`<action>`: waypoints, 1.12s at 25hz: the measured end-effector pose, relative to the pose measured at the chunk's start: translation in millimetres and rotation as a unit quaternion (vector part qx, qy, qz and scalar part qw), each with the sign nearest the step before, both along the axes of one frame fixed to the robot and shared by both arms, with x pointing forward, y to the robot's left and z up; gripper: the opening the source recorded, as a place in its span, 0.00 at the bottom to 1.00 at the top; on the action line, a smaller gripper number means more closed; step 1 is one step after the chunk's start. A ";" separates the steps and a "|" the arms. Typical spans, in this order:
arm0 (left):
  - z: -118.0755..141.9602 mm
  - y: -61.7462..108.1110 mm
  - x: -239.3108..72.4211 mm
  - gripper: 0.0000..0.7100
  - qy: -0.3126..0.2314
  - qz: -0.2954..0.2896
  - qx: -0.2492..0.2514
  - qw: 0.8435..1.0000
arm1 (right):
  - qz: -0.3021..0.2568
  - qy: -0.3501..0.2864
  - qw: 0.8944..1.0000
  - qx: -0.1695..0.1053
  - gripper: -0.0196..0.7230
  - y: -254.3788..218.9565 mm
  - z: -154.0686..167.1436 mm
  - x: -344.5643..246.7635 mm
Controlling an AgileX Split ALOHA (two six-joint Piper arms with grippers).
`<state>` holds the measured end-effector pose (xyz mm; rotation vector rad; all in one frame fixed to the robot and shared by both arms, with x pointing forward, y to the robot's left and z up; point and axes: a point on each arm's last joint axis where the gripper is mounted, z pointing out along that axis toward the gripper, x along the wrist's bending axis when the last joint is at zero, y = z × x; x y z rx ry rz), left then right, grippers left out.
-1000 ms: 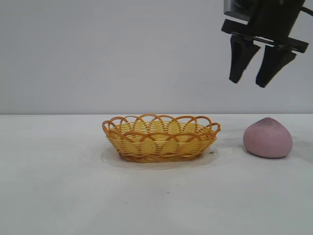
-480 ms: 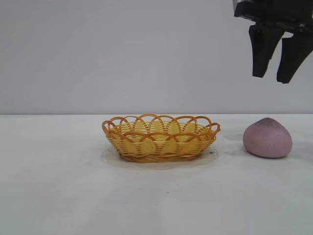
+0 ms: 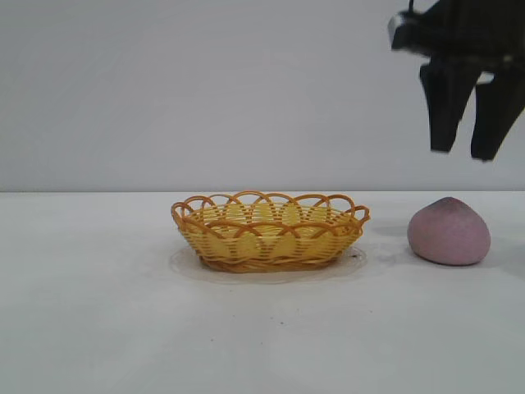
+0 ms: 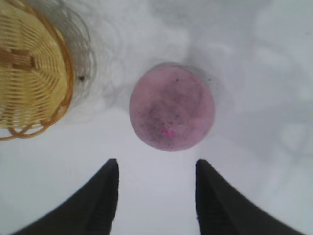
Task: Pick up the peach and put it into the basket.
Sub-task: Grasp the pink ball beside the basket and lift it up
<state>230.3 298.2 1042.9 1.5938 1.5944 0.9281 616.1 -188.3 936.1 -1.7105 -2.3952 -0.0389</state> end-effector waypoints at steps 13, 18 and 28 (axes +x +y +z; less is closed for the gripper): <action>0.0 0.0 0.0 0.70 0.000 0.000 0.000 1.000 | 0.007 0.005 1.000 -0.010 0.03 -0.9 -11.6 3.4; 0.0 0.0 0.0 0.70 0.000 0.000 0.000 1.000 | 0.014 -0.037 0.999 -0.010 0.03 -1.0 20.2 10.4; 0.0 0.0 0.0 0.70 0.000 0.000 0.000 1.000 | 0.034 -0.135 0.987 0.082 0.03 47.7 94.5 19.6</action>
